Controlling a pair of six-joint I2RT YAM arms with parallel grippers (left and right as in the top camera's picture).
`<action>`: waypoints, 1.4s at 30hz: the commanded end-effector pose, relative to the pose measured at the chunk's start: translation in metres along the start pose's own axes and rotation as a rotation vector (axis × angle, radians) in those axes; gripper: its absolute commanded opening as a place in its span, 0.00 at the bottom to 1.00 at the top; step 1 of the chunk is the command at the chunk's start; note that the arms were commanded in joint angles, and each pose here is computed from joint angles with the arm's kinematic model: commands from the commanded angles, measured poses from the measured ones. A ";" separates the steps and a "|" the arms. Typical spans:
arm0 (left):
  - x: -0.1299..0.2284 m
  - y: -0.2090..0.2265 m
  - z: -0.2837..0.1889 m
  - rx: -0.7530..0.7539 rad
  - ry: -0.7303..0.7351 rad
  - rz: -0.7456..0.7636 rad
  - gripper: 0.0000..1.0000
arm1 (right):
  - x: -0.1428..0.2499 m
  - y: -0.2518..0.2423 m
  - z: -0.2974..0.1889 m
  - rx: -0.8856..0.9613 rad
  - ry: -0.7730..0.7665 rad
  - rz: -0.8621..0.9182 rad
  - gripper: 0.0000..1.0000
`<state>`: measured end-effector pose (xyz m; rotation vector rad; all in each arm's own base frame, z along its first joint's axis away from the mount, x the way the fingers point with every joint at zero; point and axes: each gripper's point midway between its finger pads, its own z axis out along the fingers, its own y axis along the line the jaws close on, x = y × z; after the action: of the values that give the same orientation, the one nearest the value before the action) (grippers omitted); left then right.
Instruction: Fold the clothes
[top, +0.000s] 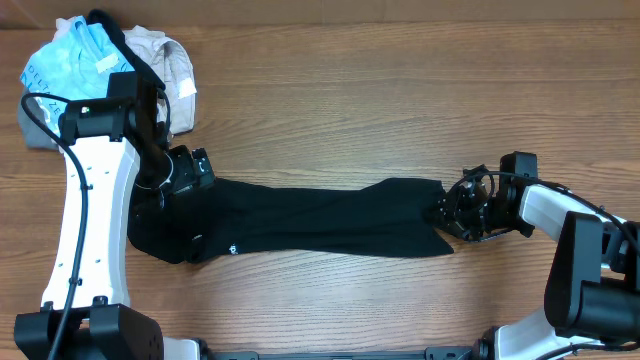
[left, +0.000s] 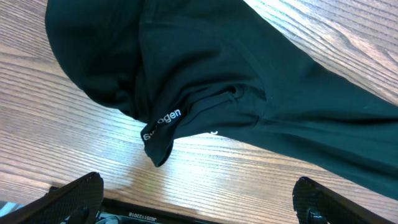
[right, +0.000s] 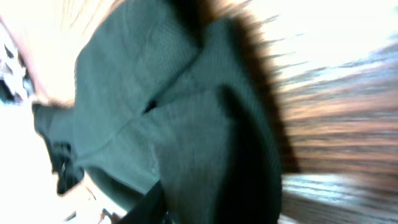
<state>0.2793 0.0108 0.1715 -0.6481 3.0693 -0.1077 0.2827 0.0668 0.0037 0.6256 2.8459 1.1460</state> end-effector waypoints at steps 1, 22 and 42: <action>0.002 -0.001 -0.002 0.006 -0.008 0.023 1.00 | -0.004 -0.016 0.005 0.074 -0.025 0.049 0.22; -0.001 0.002 -0.002 -0.011 -0.023 0.030 1.00 | -0.046 -0.032 -0.081 0.377 -0.181 0.247 0.04; -0.002 0.002 -0.002 -0.011 -0.026 0.029 1.00 | -0.004 0.046 -0.077 0.727 -0.286 0.031 0.04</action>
<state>0.2814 0.0118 0.1708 -0.6395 3.0620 -0.1013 0.2850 0.0314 0.0764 0.7677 3.0070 0.0234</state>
